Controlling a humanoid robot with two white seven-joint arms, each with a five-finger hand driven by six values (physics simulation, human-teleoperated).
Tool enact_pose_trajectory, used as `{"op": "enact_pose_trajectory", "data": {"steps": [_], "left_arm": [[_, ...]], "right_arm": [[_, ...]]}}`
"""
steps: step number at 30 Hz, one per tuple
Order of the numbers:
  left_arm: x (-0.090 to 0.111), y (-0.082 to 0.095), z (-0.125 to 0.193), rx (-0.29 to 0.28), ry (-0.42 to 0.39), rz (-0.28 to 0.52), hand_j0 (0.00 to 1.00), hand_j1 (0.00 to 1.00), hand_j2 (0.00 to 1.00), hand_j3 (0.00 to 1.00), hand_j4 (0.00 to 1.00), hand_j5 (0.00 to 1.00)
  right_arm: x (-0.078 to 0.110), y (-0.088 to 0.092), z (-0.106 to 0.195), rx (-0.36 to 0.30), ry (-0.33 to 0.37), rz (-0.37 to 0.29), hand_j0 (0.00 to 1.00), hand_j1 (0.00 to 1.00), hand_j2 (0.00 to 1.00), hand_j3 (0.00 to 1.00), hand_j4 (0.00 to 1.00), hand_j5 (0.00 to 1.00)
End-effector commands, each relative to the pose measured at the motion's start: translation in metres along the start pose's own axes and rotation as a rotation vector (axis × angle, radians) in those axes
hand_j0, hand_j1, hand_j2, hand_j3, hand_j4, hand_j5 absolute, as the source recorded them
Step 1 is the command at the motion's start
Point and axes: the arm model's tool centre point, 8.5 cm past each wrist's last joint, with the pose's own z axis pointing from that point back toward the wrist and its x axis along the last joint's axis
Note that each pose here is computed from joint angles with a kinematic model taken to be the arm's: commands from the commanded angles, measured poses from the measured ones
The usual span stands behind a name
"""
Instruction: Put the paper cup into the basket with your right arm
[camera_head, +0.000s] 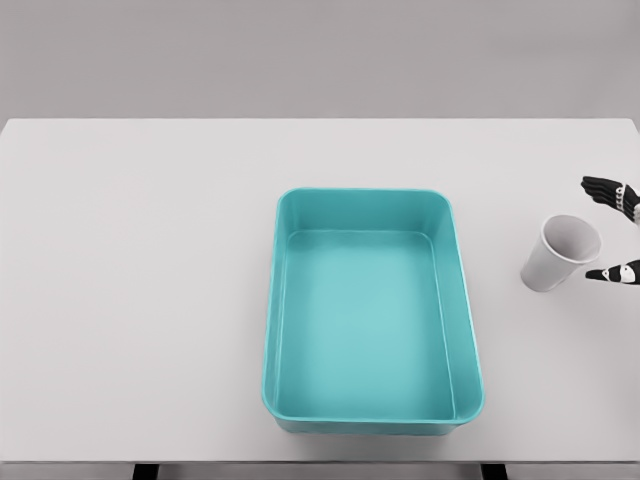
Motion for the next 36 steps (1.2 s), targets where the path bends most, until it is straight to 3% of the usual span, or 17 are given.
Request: {"op": "enact_pose_trajectory", "data": {"steps": [1,5,9,24,36], "left_arm": [[0.0,0.0,0.0,0.0,0.0,0.0,1.0,1.0,1.0,1.0,1.0,1.0],[0.0,0.0,0.0,0.0,-0.001,0.0,1.0,1.0,1.0,1.0,1.0,1.0],[0.0,0.0,0.0,0.0,0.0,0.0,1.0,1.0,1.0,1.0,1.0,1.0],[0.0,0.0,0.0,0.0,0.0,0.002,1.0,1.0,1.0,1.0,1.0,1.0],[0.0,0.0,0.0,0.0,0.0,0.0,1.0,1.0,1.0,1.0,1.0,1.0]], "right_arm": [[0.001,-0.002,0.0,-0.008,-0.001,-0.007,1.0,1.0,1.0,1.0,1.0,1.0],[-0.002,-0.001,0.0,-0.026,-0.003,-0.037,1.0,1.0,1.0,1.0,1.0,1.0],[-0.012,0.013,-0.003,-0.032,0.001,-0.092,1.0,1.0,1.0,1.0,1.0,1.0],[-0.022,0.033,-0.007,-0.009,0.011,-0.128,1.0,1.0,1.0,1.0,1.0,1.0],[-0.021,0.037,-0.014,-0.012,-0.007,-0.141,1.0,1.0,1.0,1.0,1.0,1.0]]}}
